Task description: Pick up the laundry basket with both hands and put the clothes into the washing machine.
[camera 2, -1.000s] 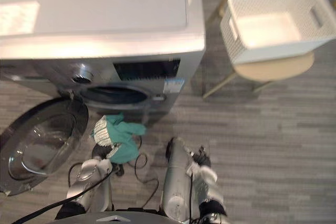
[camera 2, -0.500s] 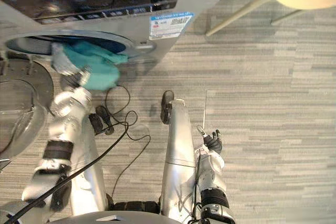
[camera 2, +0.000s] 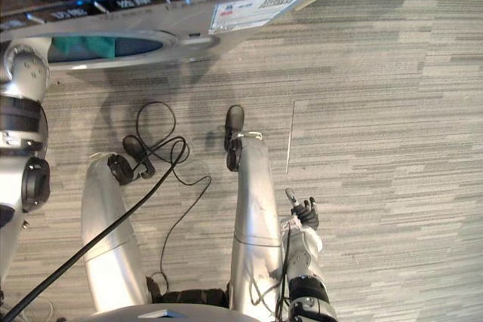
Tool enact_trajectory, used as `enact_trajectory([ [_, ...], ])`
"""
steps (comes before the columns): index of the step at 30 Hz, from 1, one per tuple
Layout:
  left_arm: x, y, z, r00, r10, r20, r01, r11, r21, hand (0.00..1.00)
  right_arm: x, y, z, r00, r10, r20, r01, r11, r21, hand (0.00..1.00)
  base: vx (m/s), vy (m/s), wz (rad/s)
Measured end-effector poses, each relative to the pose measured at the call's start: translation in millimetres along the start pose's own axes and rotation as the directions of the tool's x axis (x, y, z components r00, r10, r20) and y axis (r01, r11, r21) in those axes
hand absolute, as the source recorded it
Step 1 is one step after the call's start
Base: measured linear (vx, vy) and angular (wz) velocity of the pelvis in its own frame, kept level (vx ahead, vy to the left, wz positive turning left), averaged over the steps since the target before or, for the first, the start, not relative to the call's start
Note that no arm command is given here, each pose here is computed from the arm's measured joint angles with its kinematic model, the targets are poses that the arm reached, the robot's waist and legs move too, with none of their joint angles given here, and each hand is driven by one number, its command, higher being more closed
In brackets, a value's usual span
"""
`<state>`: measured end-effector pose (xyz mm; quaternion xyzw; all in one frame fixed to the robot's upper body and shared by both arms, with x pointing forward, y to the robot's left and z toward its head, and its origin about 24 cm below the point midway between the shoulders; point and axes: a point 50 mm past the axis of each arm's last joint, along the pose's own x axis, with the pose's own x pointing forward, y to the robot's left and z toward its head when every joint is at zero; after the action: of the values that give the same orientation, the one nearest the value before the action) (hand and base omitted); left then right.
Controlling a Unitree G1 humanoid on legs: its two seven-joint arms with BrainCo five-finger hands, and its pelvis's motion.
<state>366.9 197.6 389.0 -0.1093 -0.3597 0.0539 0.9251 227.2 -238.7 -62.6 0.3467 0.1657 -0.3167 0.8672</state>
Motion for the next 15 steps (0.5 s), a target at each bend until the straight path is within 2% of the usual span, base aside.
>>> enact_trajectory([
  [3, 13, -14, 41, 0.992, -0.054, 0.11, 0.053, 0.998, 0.017, 1.0, -1, 1, -3, 1.0, 0.003, -0.009, -0.003, 1.0, 0.025, 0.0, -0.02, 0.044, -0.16],
  [5, 15, -14, 53, 0.986, -0.05, 0.158, 0.049, 0.999, 0.005, 1.0, -2, -3, -5, 1.0, -0.009, -0.016, 0.009, 0.999, 0.037, 0.0, -0.02, 0.041, -0.14],
  [10, 22, -4, 53, 0.992, 0.033, 0.119, -0.032, 0.999, -0.005, 1.0, -4, -16, -11, 0.998, -0.057, -0.035, 0.059, 0.996, 0.066, 0.0, 0.0, 0.02, -0.02],
  [12, 24, -1, 64, 0.983, 0.066, 0.174, -0.082, 0.993, 0.088, 1.0, -6, -19, -13, 0.997, -0.069, -0.036, 0.072, 0.995, 0.071, 0.0, 0.0, 0.0, 0.0],
  [13, 23, 1, 65, 0.974, 0.096, 0.207, -0.137, 0.971, 0.194, 0.0, -7, -23, -14, 0.996, -0.08, -0.037, 0.082, 0.994, 0.074, 0.0, 0.0, 0.0, 0.0],
  [14, 23, 1, 66, 0.969, 0.11, 0.221, -0.164, 0.956, 0.244, 0.0, -8, -25, -14, 0.996, -0.085, -0.034, 0.087, 0.993, 0.073, 0.0, 0.0, 0.0, 0.0],
  [15, 24, 3, 69, 0.957, 0.13, 0.258, -0.216, 0.915, 0.34, 0.0, -10, -30, -15, 0.995, -0.096, -0.026, 0.098, 0.993, 0.072, 0.0, 0.0, 0.0, 0.0],
])
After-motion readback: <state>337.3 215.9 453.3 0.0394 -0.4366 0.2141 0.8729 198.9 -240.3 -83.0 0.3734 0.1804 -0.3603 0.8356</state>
